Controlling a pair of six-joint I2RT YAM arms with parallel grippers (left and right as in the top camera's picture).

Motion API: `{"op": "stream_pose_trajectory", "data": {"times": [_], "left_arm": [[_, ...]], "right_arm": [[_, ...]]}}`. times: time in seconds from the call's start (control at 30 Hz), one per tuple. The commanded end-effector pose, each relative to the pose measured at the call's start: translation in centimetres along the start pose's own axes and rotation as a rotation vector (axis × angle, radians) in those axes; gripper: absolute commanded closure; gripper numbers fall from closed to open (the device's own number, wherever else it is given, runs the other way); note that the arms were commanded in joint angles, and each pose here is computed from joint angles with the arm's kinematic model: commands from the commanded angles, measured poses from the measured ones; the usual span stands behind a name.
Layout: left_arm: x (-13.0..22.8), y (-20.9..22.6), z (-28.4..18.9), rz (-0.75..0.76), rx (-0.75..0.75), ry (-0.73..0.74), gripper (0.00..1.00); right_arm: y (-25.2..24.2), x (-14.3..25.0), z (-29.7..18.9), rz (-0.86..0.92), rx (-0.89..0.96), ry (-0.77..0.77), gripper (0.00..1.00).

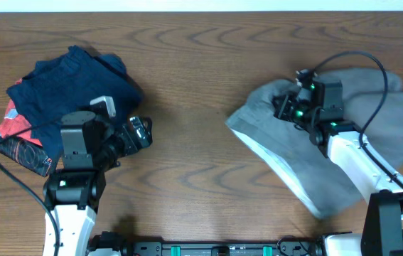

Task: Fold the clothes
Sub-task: 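Grasp the grey shorts with the right gripper and drag them leftward, then grasp the near waistband corner of the shorts with the left gripper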

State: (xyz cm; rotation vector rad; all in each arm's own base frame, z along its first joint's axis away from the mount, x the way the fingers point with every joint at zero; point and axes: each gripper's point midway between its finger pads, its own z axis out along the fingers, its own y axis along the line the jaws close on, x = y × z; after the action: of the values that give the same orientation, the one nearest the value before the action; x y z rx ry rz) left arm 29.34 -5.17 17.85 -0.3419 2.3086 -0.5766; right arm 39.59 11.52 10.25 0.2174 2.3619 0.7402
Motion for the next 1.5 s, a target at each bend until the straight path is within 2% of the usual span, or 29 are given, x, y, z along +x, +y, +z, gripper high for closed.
{"op": "stream_pose_trajectory", "data": {"times": [0.0, 0.03, 0.07, 0.23, 0.33, 0.43, 0.6, 0.97, 1.1, 1.23, 1.27, 1.33, 1.4, 1.43, 1.47], "left_arm": [[0.0, -0.9, 1.1, 0.021, 0.043, 0.035, 0.02], [0.4, -1.1, 1.7, 0.021, 0.052, 0.06, 0.02], [0.8, -1.3, 2.2, 0.023, 0.059, 0.084, 0.02], [3.4, -2.5, 5.3, 0.061, 0.082, 0.201, 0.02], [4.7, -4.1, 7.5, 0.111, 0.121, 0.239, 0.02], [5.8, -5.9, 9.7, 0.162, 0.168, 0.255, 0.02], [7.3, -7.5, 12.9, 0.207, 0.216, 0.268, 0.02], [10.7, -7.7, 19.3, 0.173, 0.247, 0.297, 0.01], [11.1, -8.6, 20.3, 0.196, 0.282, 0.271, 0.14], [11.6, -9.1, 21.2, 0.213, 0.308, 0.252, 0.33], [11.7, -9.1, 21.5, 0.215, 0.311, 0.251, 0.33], [11.9, -9.1, 21.9, 0.217, 0.315, 0.247, 0.49], [11.9, -9.0, 22.1, 0.218, 0.319, 0.241, 0.81], [11.7, -9.1, 22.1, 0.218, 0.32, 0.236, 0.94], [11.5, -9.1, 22.1, 0.218, 0.324, 0.23, 0.94]], "right_arm": [[2.4, 0.4, -0.1, -0.036, -0.069, 0.027, 0.75], [2.0, 0.5, -0.1, -0.058, -0.049, 0.028, 0.67], [1.5, 0.4, -0.3, -0.072, -0.027, 0.027, 0.64], [-2.8, -0.7, -3.0, -0.075, 0.128, 0.012, 0.34], [-5.6, -1.5, -5.6, -0.076, 0.234, -0.008, 0.01], [-8.4, -1.3, -8.6, -0.073, 0.353, 0.001, 0.01], [-10.9, 0.7, -11.7, -0.033, 0.448, 0.072, 0.01], [-14.7, 3.8, -15.3, 0.134, 0.591, 0.162, 0.01], [-14.8, 4.0, -15.5, 0.164, 0.595, 0.16, 0.01], [-14.8, 4.4, -15.5, 0.172, 0.598, 0.174, 0.01], [-14.8, 4.4, -15.5, 0.172, 0.597, 0.174, 0.01], [-14.6, 4.4, -15.5, 0.173, 0.589, 0.177, 0.01], [-14.6, 4.4, -15.4, 0.174, 0.583, 0.177, 0.01], [-14.6, 4.4, -15.4, 0.174, 0.583, 0.178, 0.01], [-14.6, 4.4, -15.4, 0.173, 0.583, 0.177, 0.04]]}}
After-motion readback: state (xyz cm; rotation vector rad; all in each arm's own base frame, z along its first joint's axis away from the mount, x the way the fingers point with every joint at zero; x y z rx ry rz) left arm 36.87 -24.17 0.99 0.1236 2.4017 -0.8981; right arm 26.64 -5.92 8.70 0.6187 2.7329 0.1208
